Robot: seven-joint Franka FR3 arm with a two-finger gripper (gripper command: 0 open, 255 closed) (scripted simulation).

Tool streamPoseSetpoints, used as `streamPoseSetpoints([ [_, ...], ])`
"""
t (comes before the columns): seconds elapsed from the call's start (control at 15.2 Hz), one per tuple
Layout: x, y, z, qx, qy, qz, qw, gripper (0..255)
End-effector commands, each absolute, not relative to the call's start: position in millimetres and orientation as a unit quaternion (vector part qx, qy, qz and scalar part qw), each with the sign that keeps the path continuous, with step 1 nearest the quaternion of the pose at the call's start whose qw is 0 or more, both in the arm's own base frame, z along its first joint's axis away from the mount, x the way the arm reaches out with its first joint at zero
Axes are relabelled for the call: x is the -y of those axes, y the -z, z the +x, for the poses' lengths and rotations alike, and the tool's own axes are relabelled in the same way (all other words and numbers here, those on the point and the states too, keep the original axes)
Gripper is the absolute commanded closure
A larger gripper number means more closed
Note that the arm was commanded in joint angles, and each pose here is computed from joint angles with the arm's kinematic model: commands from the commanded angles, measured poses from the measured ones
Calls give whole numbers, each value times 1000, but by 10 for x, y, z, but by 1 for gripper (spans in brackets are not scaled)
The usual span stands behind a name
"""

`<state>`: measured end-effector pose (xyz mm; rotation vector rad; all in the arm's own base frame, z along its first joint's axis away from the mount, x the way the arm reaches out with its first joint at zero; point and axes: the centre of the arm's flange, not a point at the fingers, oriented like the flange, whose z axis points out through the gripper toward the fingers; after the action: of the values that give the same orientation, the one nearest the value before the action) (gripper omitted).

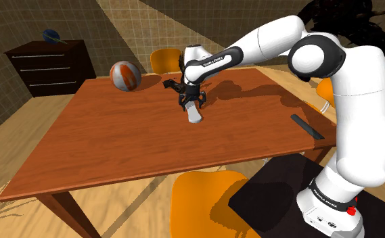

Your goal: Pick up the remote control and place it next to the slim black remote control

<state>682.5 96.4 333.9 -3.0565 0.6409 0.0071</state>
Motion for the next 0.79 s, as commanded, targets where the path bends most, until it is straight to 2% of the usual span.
streamPoseSetpoints([
  [0.0, -965, -3335, 6826, -205, -2, -979, 9, 0],
  [0.2, -965, -3336, 6826, -205, -2, -979, 9, 0],
  [0.26, -965, -3336, 6826, -205, -2, -979, 9, 255],
  [0.73, -965, -3335, 6825, -205, -2, -979, 9, 255],
])
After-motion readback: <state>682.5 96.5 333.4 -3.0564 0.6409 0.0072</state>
